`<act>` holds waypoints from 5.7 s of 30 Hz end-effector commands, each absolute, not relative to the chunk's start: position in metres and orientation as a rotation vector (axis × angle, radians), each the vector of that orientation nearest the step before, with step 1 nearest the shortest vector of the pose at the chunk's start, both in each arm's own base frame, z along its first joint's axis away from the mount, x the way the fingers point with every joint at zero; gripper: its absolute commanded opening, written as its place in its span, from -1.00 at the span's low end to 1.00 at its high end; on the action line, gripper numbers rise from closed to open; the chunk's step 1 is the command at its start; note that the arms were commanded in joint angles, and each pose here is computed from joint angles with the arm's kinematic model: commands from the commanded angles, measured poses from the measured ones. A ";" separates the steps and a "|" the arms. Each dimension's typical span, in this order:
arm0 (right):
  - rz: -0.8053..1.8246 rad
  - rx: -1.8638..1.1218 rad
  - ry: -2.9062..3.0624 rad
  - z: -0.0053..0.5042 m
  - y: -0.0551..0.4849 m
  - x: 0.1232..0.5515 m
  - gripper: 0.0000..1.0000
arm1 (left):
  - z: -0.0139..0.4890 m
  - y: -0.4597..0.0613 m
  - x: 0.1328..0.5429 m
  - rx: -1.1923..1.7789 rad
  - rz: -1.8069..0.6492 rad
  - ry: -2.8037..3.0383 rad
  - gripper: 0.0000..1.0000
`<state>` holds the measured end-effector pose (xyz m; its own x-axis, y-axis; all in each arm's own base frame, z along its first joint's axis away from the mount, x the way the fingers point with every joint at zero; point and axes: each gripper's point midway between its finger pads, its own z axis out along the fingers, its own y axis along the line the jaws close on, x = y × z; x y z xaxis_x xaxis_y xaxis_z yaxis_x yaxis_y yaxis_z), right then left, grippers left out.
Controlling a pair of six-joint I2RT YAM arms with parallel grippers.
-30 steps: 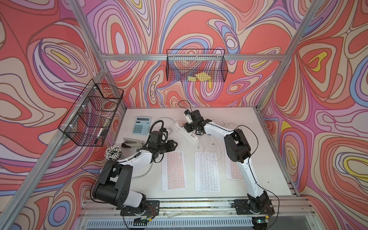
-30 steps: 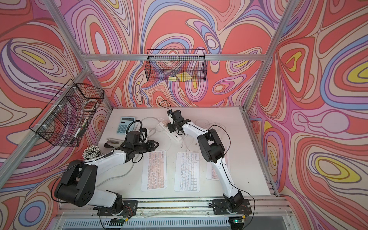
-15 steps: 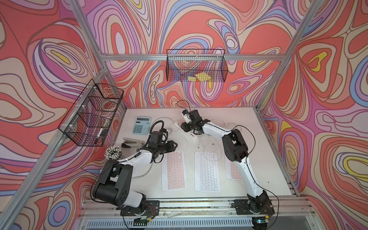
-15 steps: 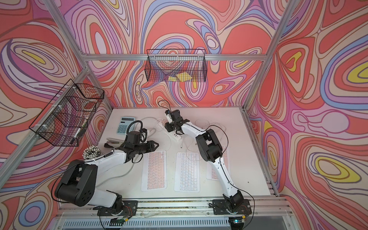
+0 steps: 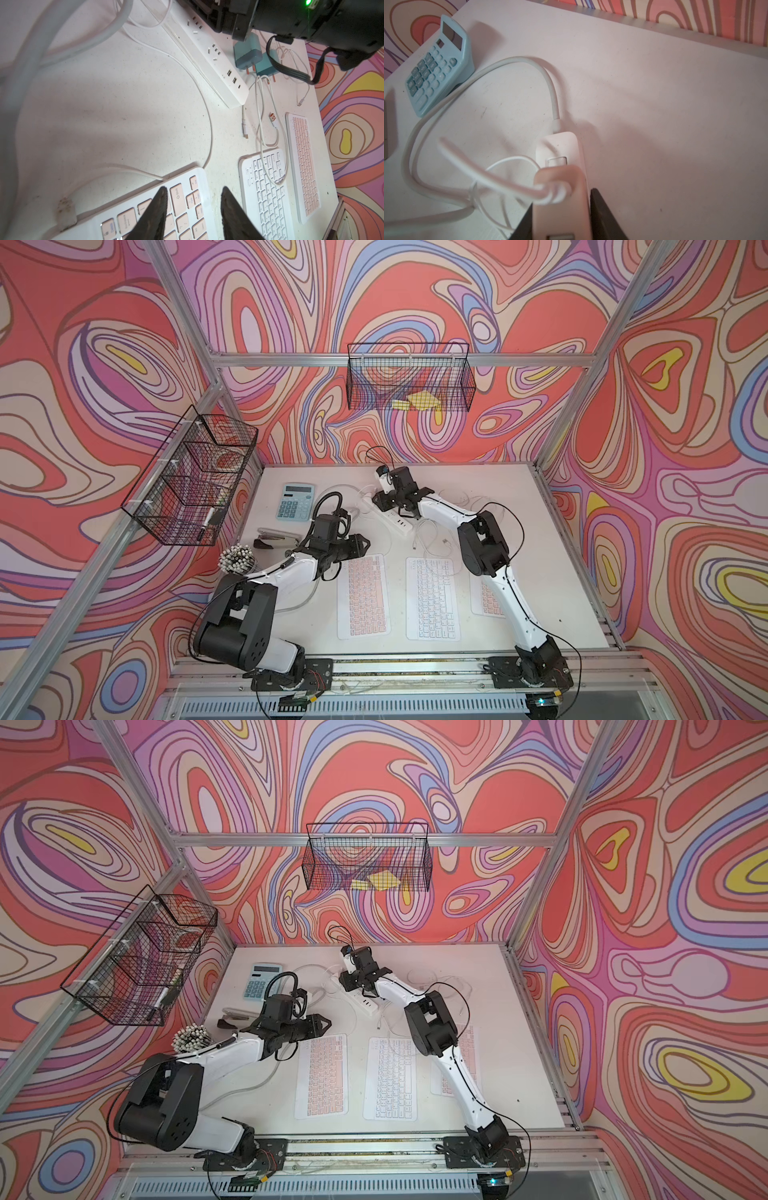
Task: Unplug the wireless keyboard
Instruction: Move the keyboard to the center of the board, then remove the plug from the socket.
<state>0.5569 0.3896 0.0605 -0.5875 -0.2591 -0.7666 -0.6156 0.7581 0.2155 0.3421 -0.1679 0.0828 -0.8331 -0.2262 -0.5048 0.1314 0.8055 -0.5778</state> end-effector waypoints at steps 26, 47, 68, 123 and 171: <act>0.533 -0.810 2.219 0.074 0.384 0.498 -0.37 | 0.089 -0.154 0.402 -0.538 -0.815 2.326 -0.12; 0.552 -0.760 2.193 0.105 0.375 0.490 -0.15 | 0.069 -0.167 0.440 -0.706 -0.721 2.300 -0.02; 0.539 -0.769 2.150 0.092 0.377 0.502 -0.24 | 0.047 -0.188 0.429 -0.746 -0.676 2.353 -0.18; 0.497 -0.934 1.986 0.101 0.402 0.480 -0.60 | -0.034 -0.165 0.442 -0.972 -0.535 2.466 -0.31; 0.623 -1.009 2.109 0.089 0.462 0.449 -0.73 | -0.071 -0.189 0.418 -0.979 -0.748 2.601 -0.16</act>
<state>0.5070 0.3844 0.0746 -0.5598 -0.3801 -0.7363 -0.6312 0.7713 0.0818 0.4926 -0.1933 0.0310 -0.6323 -0.7334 -0.2497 -0.3281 0.5455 -0.7712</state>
